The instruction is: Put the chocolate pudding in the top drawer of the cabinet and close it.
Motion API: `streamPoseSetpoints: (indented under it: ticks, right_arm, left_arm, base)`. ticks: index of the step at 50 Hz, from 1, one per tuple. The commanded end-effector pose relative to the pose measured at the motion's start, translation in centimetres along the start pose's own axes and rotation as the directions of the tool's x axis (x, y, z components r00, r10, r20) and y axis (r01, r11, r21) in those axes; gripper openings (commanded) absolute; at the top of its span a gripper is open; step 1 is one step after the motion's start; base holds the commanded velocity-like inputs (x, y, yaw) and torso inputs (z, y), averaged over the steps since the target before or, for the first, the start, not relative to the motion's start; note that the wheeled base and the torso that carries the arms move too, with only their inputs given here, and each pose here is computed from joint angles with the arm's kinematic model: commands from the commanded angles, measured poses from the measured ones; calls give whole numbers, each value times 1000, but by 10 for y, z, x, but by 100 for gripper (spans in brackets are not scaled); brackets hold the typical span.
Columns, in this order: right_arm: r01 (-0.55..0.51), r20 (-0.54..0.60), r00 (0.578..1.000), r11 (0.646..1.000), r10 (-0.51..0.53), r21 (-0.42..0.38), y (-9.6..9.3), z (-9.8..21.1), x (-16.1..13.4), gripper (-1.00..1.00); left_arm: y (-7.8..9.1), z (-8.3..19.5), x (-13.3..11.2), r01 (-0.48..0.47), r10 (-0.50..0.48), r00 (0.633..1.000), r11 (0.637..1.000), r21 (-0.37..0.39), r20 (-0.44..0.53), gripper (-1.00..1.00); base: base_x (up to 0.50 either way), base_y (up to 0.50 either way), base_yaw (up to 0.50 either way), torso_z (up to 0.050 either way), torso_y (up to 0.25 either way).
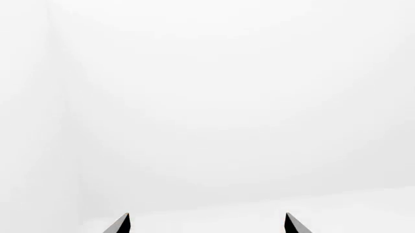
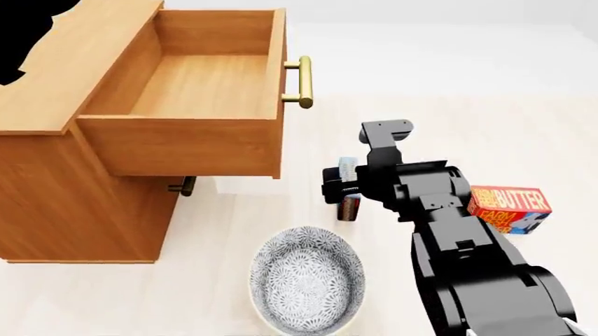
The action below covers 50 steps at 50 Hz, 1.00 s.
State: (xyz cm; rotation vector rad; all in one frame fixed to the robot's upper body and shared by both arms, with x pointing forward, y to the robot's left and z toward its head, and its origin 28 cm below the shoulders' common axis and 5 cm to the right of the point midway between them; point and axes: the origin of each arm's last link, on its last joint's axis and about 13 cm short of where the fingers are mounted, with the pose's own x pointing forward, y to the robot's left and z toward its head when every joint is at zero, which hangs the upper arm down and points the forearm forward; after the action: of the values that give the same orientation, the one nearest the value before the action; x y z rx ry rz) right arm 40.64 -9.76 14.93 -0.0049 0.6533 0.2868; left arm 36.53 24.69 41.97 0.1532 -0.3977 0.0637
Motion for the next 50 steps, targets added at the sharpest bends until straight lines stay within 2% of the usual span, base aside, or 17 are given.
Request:
streamPoseSetpoints:
  ticks: [1,18,34,35,50]
  right_arm:
    - [0,0,1000,1000,0,0,0,0,0,100]
    - [-4,-2,1000,1000,4,-1,2,0,1,100]
    - [-5,0,1000,1000,5,5,2,-2,2,100]
    - [-4,1,1000,1000,4,6,2,-2,2,-100]
    - [-6,-5,1000,1000,6,11,2,-6,3,-100]
  left_arm:
    - [0,0,0,2,-2,1000,1000,-1,-3,100]
    - [0,0,0,0,0,1000,1000,-7,-8,100]
    - [0,0,0,-1,1,1000,1000,-14,-7,100]
    - [0,0,0,-1,1,1000,1000,-14,-7,100]
    - [0,0,0,-4,4,1000,1000,-16,-5,100]
  base:
    - [0,0,0,0,-82]
    - [0,0,0,0,-79]
    - [0,0,0,0,-2]
    - [0,0,0,0,0]
    - [0,0,0,0,0]
